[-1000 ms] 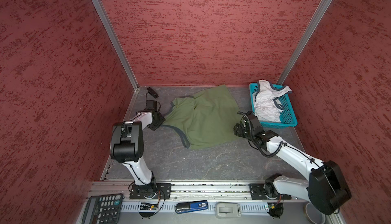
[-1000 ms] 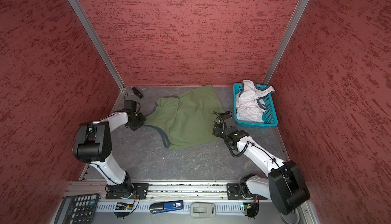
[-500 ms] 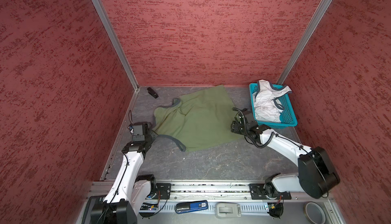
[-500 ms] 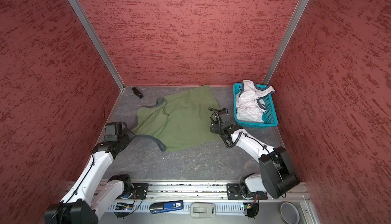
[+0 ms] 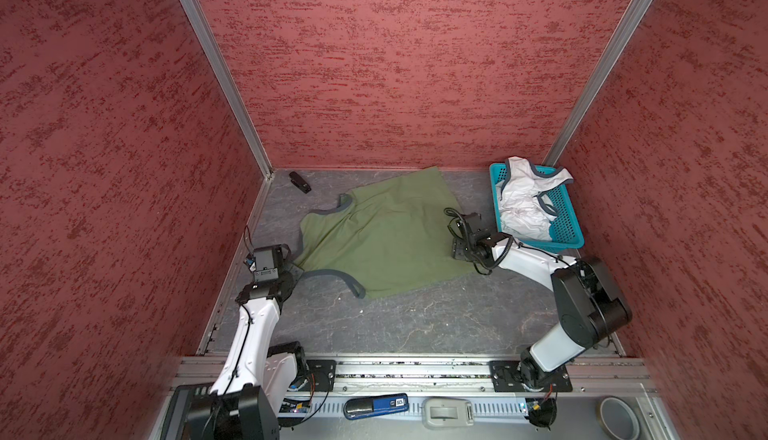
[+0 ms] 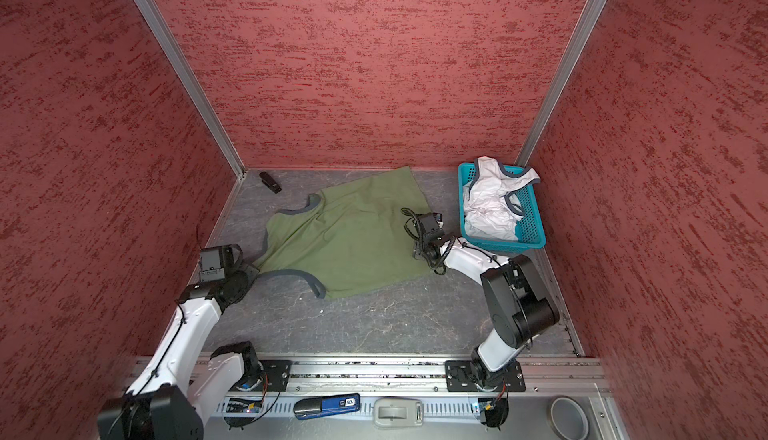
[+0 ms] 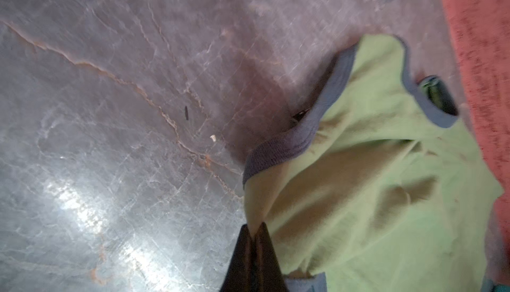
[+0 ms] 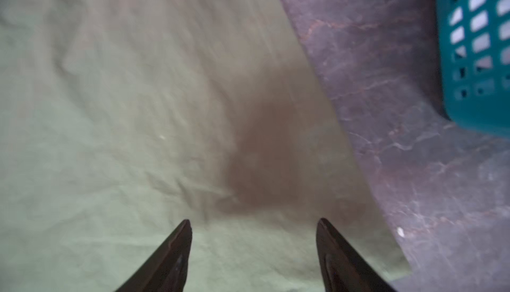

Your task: Fold and stack the tank tops

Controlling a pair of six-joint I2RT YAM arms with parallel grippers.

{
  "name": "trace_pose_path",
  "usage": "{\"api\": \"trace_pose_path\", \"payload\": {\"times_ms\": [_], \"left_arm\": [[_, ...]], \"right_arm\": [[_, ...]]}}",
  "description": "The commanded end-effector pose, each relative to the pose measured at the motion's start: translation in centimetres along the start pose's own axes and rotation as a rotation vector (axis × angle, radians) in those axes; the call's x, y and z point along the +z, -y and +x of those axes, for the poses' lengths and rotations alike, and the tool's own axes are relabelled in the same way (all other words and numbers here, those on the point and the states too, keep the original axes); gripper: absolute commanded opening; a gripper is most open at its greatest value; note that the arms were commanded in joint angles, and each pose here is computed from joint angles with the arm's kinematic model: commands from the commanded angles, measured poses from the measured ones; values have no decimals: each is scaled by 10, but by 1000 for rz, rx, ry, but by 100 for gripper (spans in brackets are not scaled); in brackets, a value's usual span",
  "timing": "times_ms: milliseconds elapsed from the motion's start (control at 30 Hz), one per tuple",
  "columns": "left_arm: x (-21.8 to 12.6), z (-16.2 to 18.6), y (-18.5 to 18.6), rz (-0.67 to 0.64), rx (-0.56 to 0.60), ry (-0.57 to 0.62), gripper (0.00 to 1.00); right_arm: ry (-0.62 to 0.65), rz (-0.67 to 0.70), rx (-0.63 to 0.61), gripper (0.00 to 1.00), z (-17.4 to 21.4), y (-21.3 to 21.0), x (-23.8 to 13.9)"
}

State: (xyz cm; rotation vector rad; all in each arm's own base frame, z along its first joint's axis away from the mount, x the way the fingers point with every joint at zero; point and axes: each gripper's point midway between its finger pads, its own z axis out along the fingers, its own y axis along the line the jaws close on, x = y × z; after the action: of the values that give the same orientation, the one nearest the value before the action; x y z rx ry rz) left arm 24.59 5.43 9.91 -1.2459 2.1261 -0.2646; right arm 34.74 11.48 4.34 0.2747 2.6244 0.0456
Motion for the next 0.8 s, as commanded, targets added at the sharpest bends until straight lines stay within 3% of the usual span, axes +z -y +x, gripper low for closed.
{"api": "trace_pose_path", "payload": {"times_ms": [0,133,300,500,667,767], "left_arm": [[-13,-10,-9,-6,-13,83,0],[-15,-10,-17,-25,-35,95,0],[-2,4,-32,-50,-96,25,2],[6,13,-32,-36,-110,-47,32],[-26,-1,-8,-2,-17,-30,68],[-46,10,8,18,84,-62,78]], "right_arm": [[-38,54,30,67,20,19,1],[-86,103,51,64,48,39,4],[-83,100,111,61,61,48,-5],[-10,-11,110,61,40,31,-24],[63,-50,95,66,14,24,-54],[107,-36,89,69,4,28,-69]]}}
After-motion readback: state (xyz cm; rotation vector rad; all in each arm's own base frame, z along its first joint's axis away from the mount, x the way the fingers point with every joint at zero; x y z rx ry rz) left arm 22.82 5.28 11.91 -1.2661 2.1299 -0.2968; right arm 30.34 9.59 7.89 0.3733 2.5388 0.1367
